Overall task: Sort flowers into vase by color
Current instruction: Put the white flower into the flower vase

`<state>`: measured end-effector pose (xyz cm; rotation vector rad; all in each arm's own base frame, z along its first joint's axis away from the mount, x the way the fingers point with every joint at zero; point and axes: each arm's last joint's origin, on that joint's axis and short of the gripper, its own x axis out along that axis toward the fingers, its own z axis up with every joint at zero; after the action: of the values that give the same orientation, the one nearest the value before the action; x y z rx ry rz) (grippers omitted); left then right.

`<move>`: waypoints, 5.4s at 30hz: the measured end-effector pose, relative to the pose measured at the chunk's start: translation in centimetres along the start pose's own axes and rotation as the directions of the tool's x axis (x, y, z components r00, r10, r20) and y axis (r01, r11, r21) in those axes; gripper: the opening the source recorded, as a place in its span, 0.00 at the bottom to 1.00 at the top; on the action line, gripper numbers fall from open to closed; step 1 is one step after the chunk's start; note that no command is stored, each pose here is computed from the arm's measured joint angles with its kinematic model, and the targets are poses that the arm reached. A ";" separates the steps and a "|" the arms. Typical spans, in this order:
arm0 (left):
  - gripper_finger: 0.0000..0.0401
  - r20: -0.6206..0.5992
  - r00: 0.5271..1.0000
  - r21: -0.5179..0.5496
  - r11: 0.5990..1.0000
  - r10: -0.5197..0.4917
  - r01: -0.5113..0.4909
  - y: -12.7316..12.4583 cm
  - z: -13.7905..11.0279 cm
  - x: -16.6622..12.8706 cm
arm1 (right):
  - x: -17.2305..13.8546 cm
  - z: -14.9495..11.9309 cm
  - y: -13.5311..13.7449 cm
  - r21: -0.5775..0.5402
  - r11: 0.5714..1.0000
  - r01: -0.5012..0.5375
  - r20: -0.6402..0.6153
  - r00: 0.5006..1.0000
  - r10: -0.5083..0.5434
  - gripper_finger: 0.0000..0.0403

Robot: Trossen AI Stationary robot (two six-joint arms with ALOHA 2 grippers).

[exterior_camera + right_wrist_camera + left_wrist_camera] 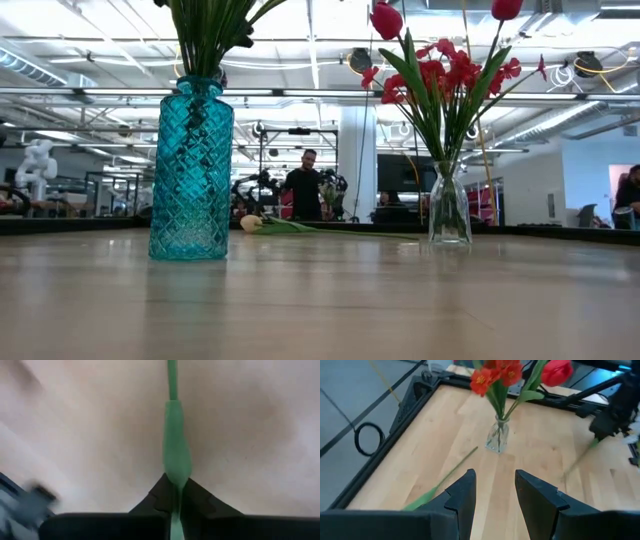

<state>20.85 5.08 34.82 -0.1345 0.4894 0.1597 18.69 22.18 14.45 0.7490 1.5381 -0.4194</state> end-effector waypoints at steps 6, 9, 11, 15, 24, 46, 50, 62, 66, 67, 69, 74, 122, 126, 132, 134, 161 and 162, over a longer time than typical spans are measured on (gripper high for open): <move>0.36 0.060 0.998 0.099 0.995 -0.011 0.005 -0.1 0.4 -1.1 | -5.1 0.1 -0.3 0.110 0.969 -0.222 0.238 0.952 0.191 0.01; 0.36 0.101 0.995 0.148 0.989 -0.013 -0.002 -0.2 0.7 -1.5 | -8.4 0.3 -0.4 0.076 0.948 -0.309 0.376 0.889 0.260 0.01; 0.36 0.134 0.991 0.172 0.985 -0.015 -0.008 -0.3 1.0 -1.9 | -10.6 0.5 -0.4 0.042 0.949 -0.312 0.442 0.858 0.262 0.00; 0.36 0.170 0.985 0.178 0.984 -0.017 -0.014 -0.3 1.3 -2.2 | -15.7 0.9 0.1 -0.039 0.963 -0.267 0.526 0.814 0.247 0.00; 0.36 0.231 0.973 0.278 0.959 -0.017 -0.049 -0.4 2.2 -2.5 | -28.6 5.3 -0.7 -0.066 0.950 -0.305 0.711 0.653 0.260 0.00; 0.36 0.372 0.901 0.662 0.616 0.224 -0.426 -0.4 6.3 -6.8 | -37.3 27.4 -3.8 -0.353 0.846 -0.400 0.624 0.573 0.531 0.00; 0.36 0.365 0.880 0.718 0.510 0.303 -0.473 -0.6 6.2 -6.9 | -35.6 31.4 -4.7 -0.354 0.834 -0.423 0.578 0.602 0.550 0.00; 0.36 0.168 0.828 0.960 0.103 0.534 -0.261 0.1 4.6 -3.1 | -33.8 35.2 -5.6 -0.380 0.790 -0.480 0.523 0.593 0.612 0.00; 0.36 0.183 0.797 0.960 0.071 0.575 -0.272 -0.3 4.9 -1.8 | -33.9 35.3 -5.8 -0.356 0.795 -0.491 0.532 0.593 0.604 0.00; 0.36 0.190 0.797 0.960 0.064 0.573 -0.274 -0.5 5.0 -1.6 | -33.9 35.3 -5.9 -0.348 0.796 -0.495 0.532 0.595 0.602 0.00; 0.36 0.214 0.804 0.960 0.032 0.556 -0.277 -1.0 5.2 -1.4 | -33.9 35.3 -6.1 -0.334 0.800 -0.499 0.533 0.600 0.597 0.00; 0.36 0.261 0.818 0.958 -0.036 0.513 -0.283 -2.1 5.6 -1.0 | -33.7 35.3 -6.2 -0.314 0.809 -0.498 0.532 0.613 0.584 0.00; 0.02 0.228 0.836 0.974 -0.121 0.500 -0.193 -2.7 5.5 2.1 | -33.5 34.6 -4.7 -0.387 0.794 -0.469 0.507 0.610 0.608 0.24; 0.02 0.224 0.819 0.972 -0.061 0.528 -0.227 -2.4 5.4 1.4 | -34.3 34.6 -6.0 -0.366 0.802 -0.471 0.533 0.601 0.596 0.32; 0.02 0.179 0.809 0.946 0.127 0.560 -0.298 -1.2 4.7 -2.1 | -37.5 32.3 -8.3 -0.371 0.844 -0.387 0.643 0.549 0.534 0.37; 0.02 0.167 0.807 0.906 0.234 0.567 -0.353 -0.7 4.3 -3.7 | -38.6 30.8 -9.0 -0.344 0.875 -0.339 0.690 0.541 0.481 0.38; 0.02 0.674 0.734 0.083 0.978 0.085 -0.189 -2.4 -2.8 -10.6 | -30.5 7.6 -4.9 -0.154 0.988 -0.014 0.694 0.710 0.118 0.32; 0.02 0.679 0.731 0.086 0.983 0.064 -0.165 -2.6 -2.9 -10.5 | -29.4 7.1 -4.7 -0.159 0.987 -0.025 0.696 0.706 0.130 0.32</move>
<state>10.84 0.79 37.55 0.0995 -0.2304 0.2812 19.99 8.02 41.52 0.4521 0.7867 -0.4611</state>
